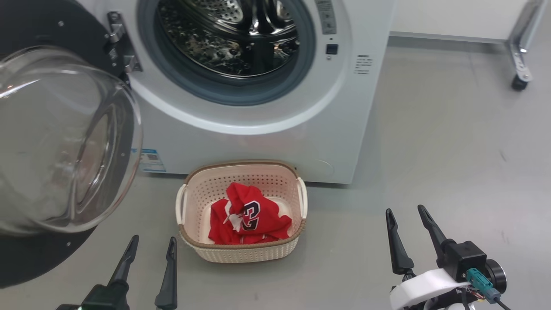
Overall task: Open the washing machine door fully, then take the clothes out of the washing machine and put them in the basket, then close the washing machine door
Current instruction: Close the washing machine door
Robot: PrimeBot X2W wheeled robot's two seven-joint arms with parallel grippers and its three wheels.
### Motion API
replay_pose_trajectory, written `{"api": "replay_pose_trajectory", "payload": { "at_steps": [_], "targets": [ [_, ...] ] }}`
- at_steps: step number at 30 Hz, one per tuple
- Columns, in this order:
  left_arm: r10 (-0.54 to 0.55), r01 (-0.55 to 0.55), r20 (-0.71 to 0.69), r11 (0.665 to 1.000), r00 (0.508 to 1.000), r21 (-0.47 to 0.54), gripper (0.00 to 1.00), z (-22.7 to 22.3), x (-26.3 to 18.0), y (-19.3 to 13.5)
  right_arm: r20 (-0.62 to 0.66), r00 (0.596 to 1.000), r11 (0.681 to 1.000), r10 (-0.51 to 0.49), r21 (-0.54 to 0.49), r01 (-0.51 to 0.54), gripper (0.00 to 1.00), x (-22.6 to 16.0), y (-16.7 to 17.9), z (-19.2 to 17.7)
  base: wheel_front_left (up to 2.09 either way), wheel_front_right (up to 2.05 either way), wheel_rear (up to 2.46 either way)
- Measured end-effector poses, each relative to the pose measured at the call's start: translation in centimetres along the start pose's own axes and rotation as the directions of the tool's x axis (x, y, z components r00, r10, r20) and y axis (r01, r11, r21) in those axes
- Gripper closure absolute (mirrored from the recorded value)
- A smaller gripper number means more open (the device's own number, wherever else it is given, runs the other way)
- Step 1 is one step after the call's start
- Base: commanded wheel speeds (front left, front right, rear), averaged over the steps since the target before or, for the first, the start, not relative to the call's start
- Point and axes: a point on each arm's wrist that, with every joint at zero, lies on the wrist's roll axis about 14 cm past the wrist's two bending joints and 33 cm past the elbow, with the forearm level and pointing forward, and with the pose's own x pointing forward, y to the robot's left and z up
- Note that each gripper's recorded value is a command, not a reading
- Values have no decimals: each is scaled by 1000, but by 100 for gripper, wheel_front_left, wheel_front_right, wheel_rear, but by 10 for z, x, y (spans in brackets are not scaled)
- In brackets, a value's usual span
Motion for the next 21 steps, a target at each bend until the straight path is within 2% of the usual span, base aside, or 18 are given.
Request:
{"api": "replay_pose_trajectory", "payload": {
  "at_steps": [11,21],
  "targets": [
    [183,-183,22,983,983,5,0,6,-26,50,-33,989,990,141,6,-141,0,19,42,-11,0,0,0],
    [345,-345,42,939,938,6,0,11,-60,92,-60,956,958,288,16,-287,0,29,89,-20,0,0,0]
  ]
}}
